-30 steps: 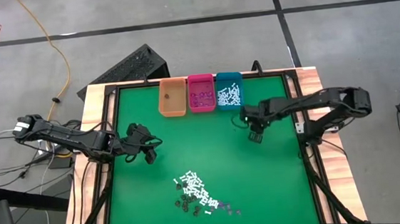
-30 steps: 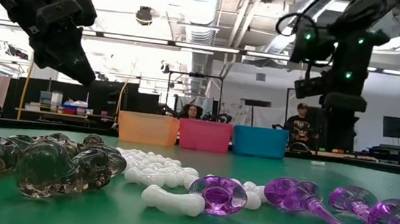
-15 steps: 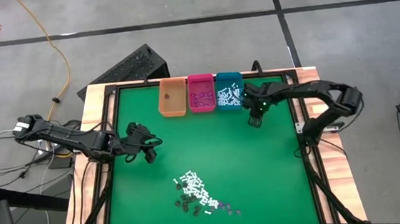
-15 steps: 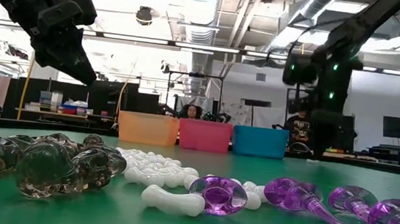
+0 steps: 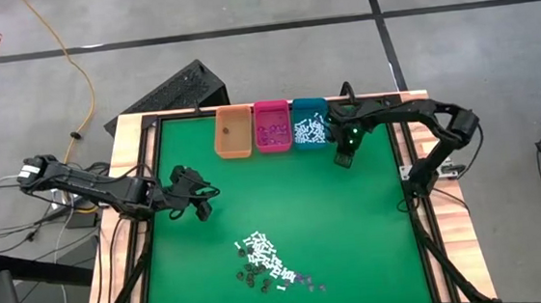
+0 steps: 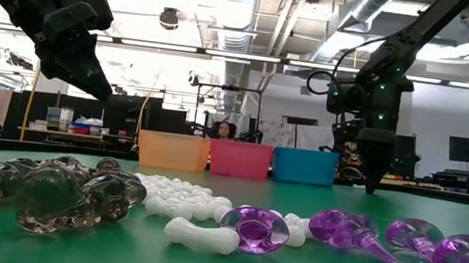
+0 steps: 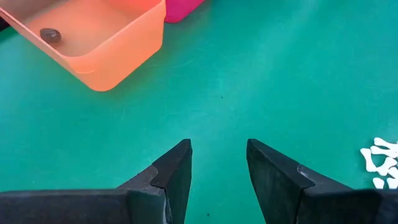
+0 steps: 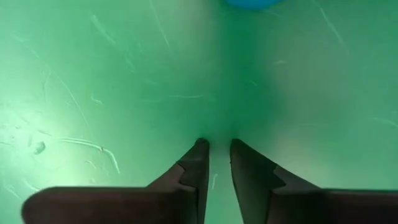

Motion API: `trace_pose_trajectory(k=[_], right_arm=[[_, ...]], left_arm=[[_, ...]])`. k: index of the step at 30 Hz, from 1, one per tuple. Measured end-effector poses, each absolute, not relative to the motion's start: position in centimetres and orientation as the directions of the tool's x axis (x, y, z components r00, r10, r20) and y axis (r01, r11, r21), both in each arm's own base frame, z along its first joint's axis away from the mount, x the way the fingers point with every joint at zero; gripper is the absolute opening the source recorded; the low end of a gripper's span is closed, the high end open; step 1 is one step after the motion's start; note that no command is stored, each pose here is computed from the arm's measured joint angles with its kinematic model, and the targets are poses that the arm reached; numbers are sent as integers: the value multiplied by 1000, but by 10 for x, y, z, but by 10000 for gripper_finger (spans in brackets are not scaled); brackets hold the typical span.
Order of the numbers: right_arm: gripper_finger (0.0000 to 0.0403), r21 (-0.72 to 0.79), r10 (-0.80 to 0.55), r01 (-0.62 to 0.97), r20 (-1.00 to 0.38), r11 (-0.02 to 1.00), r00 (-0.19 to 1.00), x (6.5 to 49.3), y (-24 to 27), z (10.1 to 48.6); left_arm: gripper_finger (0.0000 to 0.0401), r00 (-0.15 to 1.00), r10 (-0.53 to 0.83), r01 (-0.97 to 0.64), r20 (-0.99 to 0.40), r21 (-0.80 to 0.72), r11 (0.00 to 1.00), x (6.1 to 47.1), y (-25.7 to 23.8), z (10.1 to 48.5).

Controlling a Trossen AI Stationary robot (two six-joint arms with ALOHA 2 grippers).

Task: Sort Halloween decoration
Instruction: Put the white bone toy into the blue bin

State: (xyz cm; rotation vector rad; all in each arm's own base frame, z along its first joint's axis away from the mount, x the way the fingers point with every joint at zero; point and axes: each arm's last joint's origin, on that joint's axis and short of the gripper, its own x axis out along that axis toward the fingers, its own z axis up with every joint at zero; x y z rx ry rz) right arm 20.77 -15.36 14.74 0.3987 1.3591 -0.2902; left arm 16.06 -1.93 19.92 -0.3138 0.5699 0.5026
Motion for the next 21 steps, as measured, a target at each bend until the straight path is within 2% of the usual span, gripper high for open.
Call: trace_pose_trajectory(k=[3,5,10,12,19,21], right_arm=[[85,103,-28,448,-960,888,277,206,-156,171],[74,28,-177,537,-929,843,325,203,-167,194],[18,-62,-414,760,-865,647,282,185,-191,213],[16,-80,-473,815,-845,574,250,180,-199,218],[15,-78,-442,868,-880,490,171,173,-214,199],[15,-115,-449,886,-886,450,113,172,-219,190]], left_arm=[[144,728,364,-534,-581,-146,833,161,-19,199],[144,729,369,-541,-577,-155,827,161,-19,200],[144,724,392,-559,-568,-148,816,161,-18,200],[144,722,395,-561,-568,-148,814,161,-18,200],[144,722,396,-570,-567,-163,806,161,-18,200],[144,723,399,-571,-564,-164,804,161,-18,200]])
